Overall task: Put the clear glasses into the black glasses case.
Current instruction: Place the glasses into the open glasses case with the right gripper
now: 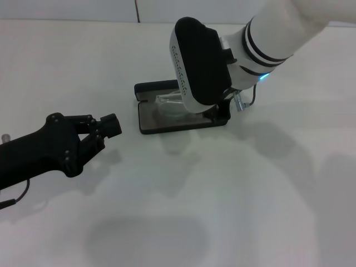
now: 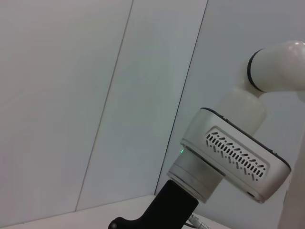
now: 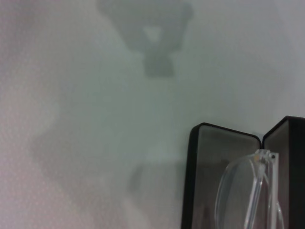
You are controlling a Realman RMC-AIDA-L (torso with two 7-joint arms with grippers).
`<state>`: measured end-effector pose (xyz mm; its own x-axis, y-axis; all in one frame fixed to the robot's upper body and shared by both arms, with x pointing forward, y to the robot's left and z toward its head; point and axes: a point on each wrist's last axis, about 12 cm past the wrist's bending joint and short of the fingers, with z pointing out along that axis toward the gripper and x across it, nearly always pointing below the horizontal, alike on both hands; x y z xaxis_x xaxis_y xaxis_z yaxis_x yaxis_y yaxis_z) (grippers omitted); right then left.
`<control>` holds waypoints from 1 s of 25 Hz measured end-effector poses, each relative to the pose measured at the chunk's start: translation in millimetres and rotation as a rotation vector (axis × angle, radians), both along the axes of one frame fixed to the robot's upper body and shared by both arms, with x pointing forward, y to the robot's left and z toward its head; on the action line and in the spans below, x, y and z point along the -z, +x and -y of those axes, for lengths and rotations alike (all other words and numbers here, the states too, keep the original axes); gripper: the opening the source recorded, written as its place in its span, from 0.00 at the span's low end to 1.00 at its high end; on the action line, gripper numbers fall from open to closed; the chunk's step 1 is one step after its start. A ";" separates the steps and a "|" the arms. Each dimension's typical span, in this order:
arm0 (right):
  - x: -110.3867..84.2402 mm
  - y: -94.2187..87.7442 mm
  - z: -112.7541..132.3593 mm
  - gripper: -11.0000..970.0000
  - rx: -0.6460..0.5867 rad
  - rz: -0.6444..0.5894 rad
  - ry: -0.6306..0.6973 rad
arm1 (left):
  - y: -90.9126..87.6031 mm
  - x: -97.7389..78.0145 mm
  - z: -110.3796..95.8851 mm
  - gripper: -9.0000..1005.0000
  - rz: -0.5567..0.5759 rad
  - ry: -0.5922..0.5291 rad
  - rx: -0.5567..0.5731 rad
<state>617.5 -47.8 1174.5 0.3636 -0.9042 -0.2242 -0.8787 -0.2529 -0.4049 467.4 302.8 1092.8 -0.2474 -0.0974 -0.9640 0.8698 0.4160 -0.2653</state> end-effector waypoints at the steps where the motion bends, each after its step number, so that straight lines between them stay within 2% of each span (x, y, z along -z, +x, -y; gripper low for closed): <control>1: 0.2 0.5 0.0 0.11 0.002 0.002 0.002 | 0.0 0.0 0.1 0.07 0.000 0.000 0.001; 25: 2.6 0.8 -2.5 0.13 -0.002 -0.007 -0.002 | 1.2 -0.6 1.3 0.07 0.001 -0.002 0.003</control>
